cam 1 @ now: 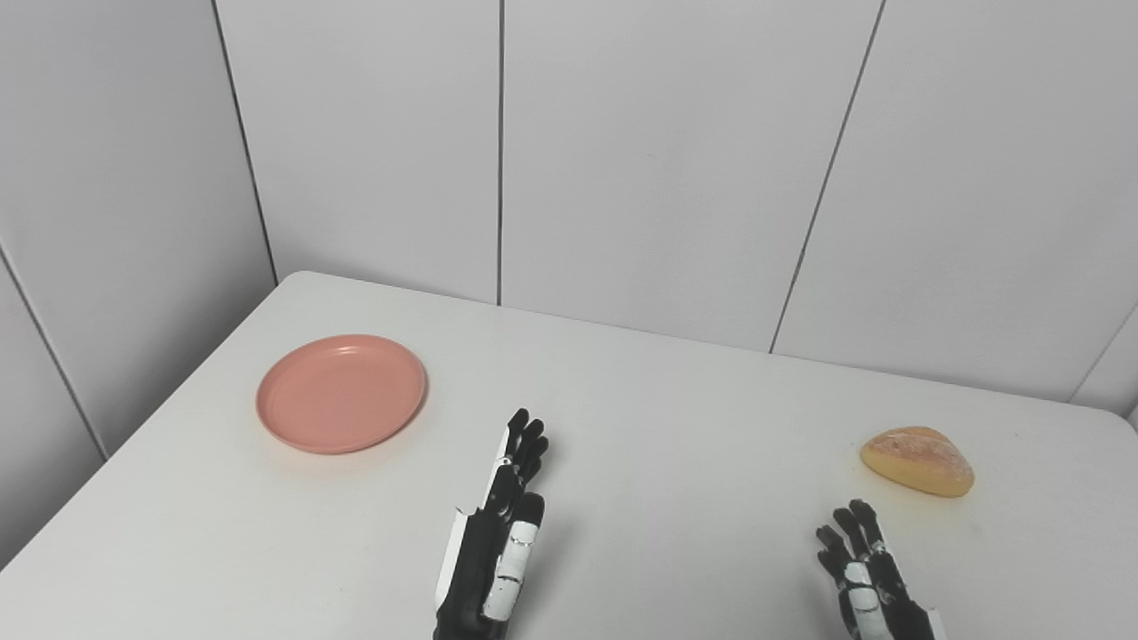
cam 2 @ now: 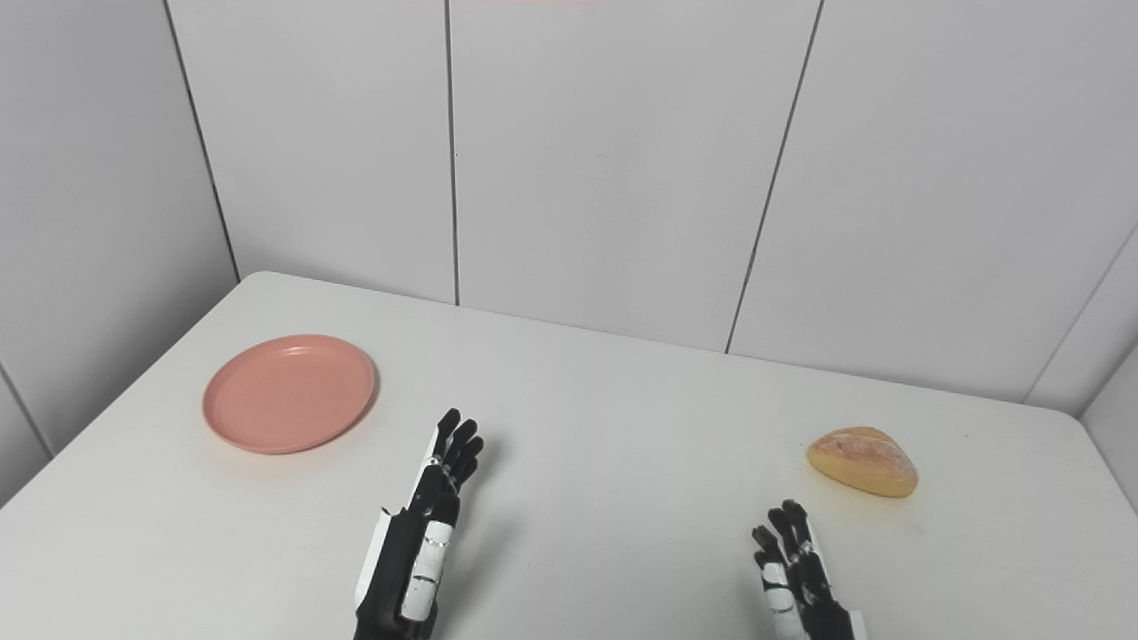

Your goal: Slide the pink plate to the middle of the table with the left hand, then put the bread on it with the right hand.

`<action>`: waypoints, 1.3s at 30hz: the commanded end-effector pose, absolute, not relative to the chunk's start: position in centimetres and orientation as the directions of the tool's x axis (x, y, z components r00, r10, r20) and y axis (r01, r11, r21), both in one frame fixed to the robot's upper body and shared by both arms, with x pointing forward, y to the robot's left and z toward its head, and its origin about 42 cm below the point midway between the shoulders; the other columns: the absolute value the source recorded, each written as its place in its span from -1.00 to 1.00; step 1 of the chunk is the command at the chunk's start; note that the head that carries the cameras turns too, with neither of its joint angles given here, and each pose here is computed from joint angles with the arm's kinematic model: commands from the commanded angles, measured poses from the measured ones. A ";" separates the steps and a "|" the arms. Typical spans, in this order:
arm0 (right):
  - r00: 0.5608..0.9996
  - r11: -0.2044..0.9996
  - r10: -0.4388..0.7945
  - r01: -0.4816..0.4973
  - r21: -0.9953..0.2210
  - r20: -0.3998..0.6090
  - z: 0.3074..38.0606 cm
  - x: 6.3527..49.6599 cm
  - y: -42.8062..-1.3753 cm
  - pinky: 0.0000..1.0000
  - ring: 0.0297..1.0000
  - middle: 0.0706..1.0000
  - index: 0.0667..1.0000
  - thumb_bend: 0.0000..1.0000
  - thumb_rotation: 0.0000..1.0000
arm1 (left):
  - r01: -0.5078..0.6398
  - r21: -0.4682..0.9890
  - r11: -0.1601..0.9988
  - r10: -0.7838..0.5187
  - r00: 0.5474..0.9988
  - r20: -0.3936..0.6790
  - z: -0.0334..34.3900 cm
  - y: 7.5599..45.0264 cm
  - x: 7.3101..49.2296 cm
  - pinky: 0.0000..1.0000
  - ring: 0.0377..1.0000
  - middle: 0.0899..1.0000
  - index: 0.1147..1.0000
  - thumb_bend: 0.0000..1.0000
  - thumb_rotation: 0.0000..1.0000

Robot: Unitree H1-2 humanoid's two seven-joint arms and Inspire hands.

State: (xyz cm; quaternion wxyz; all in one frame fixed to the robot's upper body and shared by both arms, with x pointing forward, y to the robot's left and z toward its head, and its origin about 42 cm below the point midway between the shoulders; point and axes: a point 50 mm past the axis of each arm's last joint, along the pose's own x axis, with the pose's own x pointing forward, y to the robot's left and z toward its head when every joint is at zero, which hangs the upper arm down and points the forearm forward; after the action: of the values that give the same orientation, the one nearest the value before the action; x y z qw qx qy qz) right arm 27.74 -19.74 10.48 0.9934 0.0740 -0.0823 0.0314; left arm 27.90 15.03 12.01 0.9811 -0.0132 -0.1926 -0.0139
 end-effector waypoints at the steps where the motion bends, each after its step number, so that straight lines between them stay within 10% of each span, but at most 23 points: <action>1: 0.993 0.985 0.044 -0.061 0.159 0.109 8.4 27.5 -19.4 0.88 0.82 0.87 0.88 0.37 0.52 | 0.054 -0.023 0.998 -0.044 0.952 0.302 10.8 14.9 29.1 0.91 0.85 0.89 0.94 0.37 0.90; 19: 0.994 0.985 0.047 -0.063 0.163 0.099 8.3 27.4 -19.3 0.86 0.81 0.87 0.88 0.37 0.51 | 0.011 -0.039 0.999 0.006 0.914 0.406 22.8 18.7 34.9 0.99 0.85 0.83 0.87 0.63 0.86; 39: 0.993 0.984 0.053 -0.070 0.161 0.103 8.3 27.9 -19.2 0.89 0.82 0.89 0.89 0.31 0.54 | -0.064 0.144 0.988 -0.015 0.873 0.488 30.1 32.0 41.4 0.64 0.64 0.65 0.72 0.91 0.81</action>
State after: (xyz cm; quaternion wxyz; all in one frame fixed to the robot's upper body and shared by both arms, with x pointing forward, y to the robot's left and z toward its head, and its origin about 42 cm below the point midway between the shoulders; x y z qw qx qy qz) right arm 28.29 -19.09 11.06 0.9918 0.0807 -0.0926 0.0348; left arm 40.65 31.26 26.43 0.9787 0.0674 -0.1931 0.0151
